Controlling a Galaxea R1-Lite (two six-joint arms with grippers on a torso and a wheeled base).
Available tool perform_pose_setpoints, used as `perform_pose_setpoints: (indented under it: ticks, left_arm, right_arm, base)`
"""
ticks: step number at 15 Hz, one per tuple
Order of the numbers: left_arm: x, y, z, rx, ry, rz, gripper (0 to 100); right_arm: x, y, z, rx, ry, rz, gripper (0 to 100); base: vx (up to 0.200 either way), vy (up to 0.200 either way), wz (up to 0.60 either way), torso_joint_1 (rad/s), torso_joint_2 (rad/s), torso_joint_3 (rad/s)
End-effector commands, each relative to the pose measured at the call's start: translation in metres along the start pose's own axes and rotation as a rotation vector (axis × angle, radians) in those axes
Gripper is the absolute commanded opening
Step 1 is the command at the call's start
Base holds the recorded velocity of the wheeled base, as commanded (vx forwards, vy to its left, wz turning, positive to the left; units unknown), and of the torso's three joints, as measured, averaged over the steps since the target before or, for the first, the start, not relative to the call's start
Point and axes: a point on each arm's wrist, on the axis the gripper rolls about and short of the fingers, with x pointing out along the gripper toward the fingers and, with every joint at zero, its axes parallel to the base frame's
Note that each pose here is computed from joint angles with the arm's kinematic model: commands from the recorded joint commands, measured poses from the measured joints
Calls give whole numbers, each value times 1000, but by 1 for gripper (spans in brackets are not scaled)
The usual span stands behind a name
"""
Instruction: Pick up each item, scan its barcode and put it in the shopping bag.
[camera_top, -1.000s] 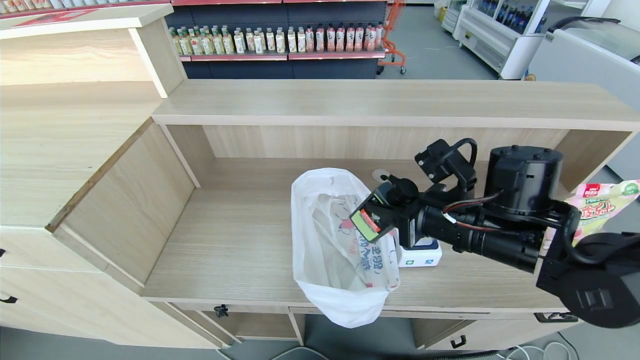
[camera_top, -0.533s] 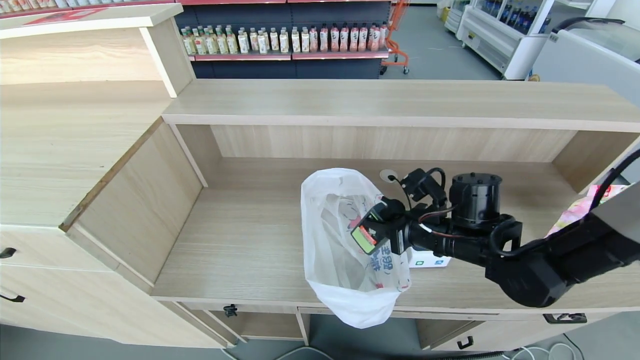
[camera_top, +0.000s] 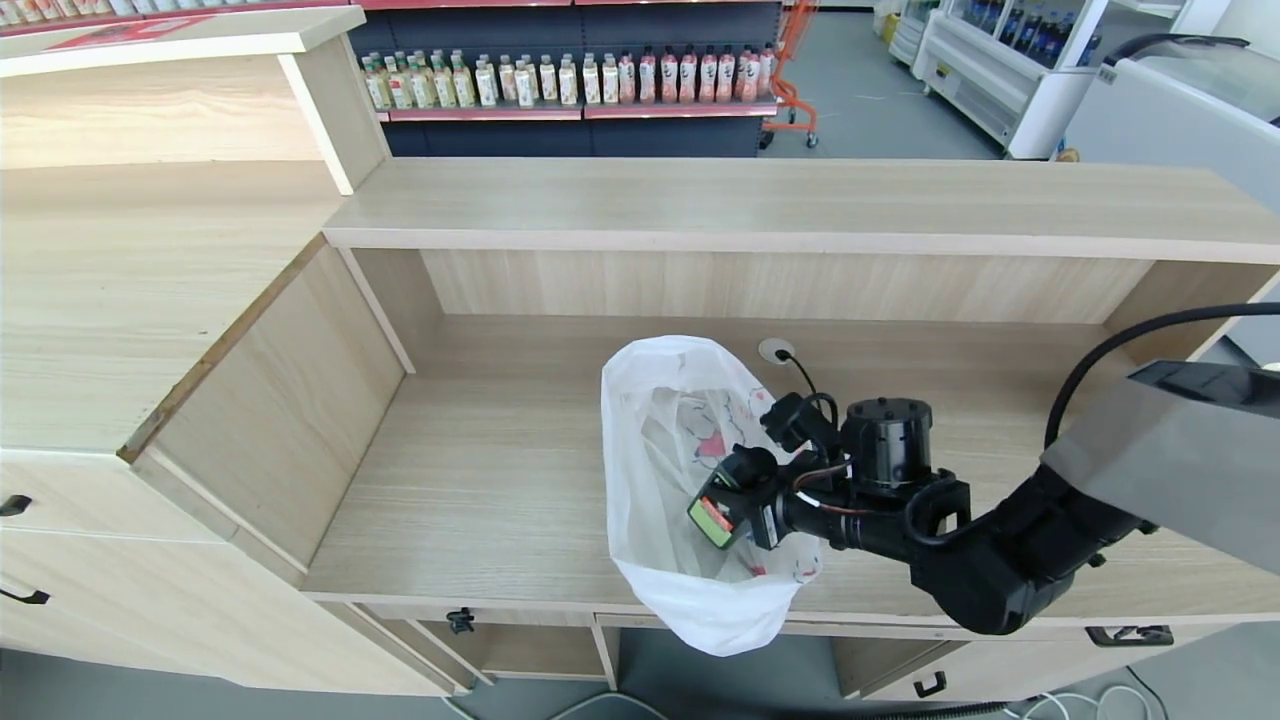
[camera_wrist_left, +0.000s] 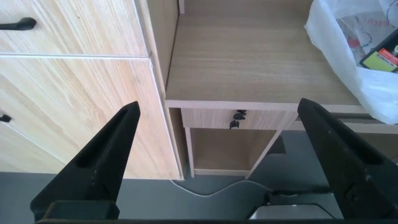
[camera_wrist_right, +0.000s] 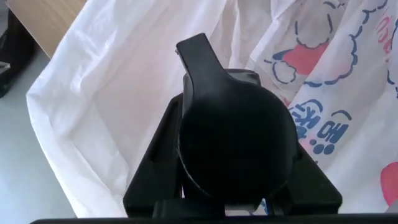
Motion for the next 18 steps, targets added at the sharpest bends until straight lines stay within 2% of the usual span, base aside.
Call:
perform_pose_setpoints:
  ticks: [1,7,9,10,14,18]
  left_arm:
    - [0,0,0,0,0,0,100]
    - [0,0,0,0,0,0,100]
    - [0,0,0,0,0,0,100]
    - [0,0,0,0,0,0,100]
    - [0,0,0,2,0,0,100]
    - [0,0,0,-2,0,0,100]
  right_arm:
    - [8,2,-13,-23,25,8,0]
    - [15,4,-17,-117,31,-17,0]
    - [17,7,-14,-156,-7,-17,0]
    - [17,8,-14,-157,-8,-14,100]
    - [18,10,-4,-160,-40,-9,100]
    - [4,7,39,-85,-156,-25,100]
  base:
    - [0,0,0,0,0,0]
    - [0,0,0,0,0,0]
    - [0,0,0,0,0,0]
    - [0,0,0,0,0,0]
    - [0,0,0,0,0,0]
    - [0,0,0,0,0,0]
